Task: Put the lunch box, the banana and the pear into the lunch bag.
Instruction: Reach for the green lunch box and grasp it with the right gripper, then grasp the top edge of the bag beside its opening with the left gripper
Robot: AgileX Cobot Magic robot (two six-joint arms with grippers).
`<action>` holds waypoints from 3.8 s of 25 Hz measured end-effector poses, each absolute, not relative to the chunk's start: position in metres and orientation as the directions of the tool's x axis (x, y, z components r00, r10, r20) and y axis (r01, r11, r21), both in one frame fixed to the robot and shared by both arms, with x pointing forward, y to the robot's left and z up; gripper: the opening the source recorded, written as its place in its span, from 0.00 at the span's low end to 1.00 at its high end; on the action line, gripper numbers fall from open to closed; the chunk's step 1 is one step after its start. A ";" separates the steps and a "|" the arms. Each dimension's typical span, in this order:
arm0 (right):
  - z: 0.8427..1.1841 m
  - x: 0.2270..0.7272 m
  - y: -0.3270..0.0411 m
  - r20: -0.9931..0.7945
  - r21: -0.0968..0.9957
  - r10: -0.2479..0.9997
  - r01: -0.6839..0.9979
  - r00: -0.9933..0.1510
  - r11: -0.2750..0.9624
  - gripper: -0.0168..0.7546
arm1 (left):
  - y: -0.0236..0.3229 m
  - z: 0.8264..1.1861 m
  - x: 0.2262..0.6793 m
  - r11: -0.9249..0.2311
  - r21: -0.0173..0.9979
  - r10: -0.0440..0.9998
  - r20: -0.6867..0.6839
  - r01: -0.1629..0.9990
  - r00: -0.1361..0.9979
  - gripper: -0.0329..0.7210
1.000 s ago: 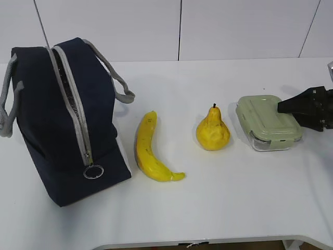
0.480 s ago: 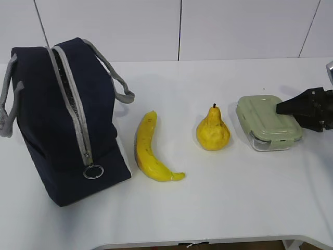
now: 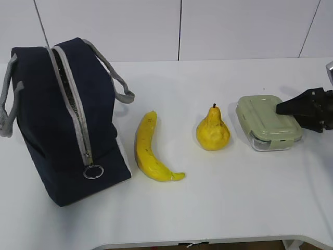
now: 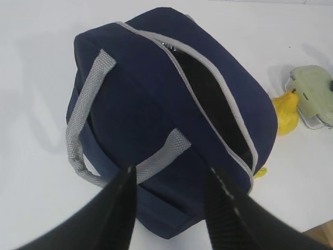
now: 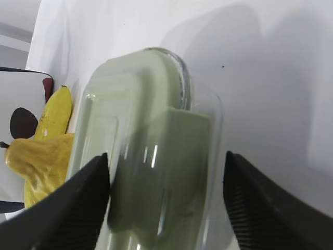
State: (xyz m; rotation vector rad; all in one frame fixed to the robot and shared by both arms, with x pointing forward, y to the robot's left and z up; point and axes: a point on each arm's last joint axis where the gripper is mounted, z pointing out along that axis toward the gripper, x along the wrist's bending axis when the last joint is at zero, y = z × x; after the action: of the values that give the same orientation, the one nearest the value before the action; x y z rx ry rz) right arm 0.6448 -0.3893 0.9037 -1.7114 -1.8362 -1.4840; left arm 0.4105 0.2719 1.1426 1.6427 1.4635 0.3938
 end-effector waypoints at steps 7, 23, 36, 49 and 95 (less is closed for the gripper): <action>0.904 0.645 -0.389 0.731 0.501 0.616 0.844 -0.294 -0.192 0.74 | 0.272 1.143 0.411 0.081 0.772 0.918 -0.304 0.630 0.253 0.45; 0.903 0.646 -0.380 0.727 0.499 0.611 0.852 -0.313 -0.158 0.74 | 0.273 1.144 0.412 0.084 0.776 0.920 -0.302 0.625 0.251 0.45; 0.903 0.645 -0.380 0.729 0.498 0.605 0.855 -0.320 -0.148 0.65 | 0.273 1.144 0.412 0.084 0.776 0.920 -0.302 0.625 0.251 0.45; 0.904 0.644 -0.379 0.749 0.473 0.592 0.866 -0.297 -0.164 0.58 | 0.273 1.144 0.412 0.084 0.776 0.920 -0.302 0.625 0.251 0.45; 0.906 0.651 -0.381 0.855 0.276 0.518 0.879 -0.039 -0.389 0.51 | 0.268 1.146 0.411 0.136 0.767 0.890 -0.373 0.627 0.263 0.36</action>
State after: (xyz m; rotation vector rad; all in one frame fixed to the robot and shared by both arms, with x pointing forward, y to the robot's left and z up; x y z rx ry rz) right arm 0.6511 -0.3809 0.9058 -1.8882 -1.4742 -1.4028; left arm 0.4113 0.2680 1.1465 1.5748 1.4490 0.3444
